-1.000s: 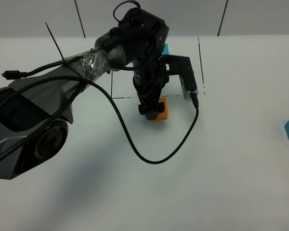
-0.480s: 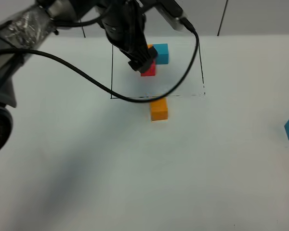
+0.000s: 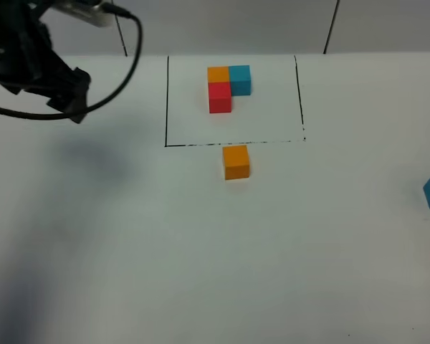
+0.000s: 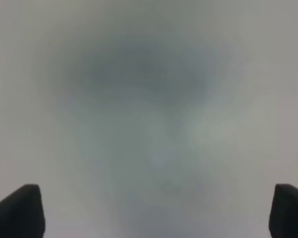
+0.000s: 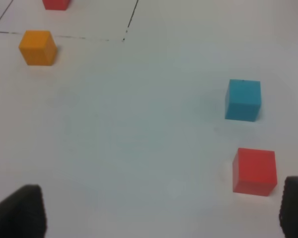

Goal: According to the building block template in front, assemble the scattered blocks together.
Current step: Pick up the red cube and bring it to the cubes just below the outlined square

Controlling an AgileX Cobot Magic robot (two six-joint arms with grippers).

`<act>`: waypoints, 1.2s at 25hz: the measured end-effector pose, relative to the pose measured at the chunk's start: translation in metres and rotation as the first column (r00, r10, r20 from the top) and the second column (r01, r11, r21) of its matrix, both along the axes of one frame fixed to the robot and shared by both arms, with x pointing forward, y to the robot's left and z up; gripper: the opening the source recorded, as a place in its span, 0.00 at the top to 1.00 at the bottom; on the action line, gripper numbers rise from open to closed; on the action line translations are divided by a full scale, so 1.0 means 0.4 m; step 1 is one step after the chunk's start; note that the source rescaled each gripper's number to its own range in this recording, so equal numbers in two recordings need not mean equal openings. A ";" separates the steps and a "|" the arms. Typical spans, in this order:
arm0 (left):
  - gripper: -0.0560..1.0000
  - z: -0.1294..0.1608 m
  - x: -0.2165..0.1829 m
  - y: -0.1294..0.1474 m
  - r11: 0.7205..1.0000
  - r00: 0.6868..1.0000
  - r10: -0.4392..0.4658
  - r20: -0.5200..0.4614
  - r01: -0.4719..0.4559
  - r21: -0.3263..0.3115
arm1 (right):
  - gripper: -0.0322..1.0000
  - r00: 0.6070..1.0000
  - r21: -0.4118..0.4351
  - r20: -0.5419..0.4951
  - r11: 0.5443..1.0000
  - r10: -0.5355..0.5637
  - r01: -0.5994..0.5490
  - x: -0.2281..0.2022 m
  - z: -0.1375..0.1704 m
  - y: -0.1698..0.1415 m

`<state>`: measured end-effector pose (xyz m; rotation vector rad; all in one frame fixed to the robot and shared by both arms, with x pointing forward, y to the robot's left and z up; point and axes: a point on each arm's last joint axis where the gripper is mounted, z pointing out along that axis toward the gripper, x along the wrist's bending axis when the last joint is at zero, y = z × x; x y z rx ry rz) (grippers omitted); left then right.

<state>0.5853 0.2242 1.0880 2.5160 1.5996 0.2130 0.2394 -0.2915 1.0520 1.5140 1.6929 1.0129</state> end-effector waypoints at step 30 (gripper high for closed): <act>0.06 -0.068 -0.807 0.157 0.941 0.889 0.249 0.383 -0.128 -0.314 | 0.10 1.000 0.001 -0.001 1.000 0.001 -0.001 0.000 0.000 0.000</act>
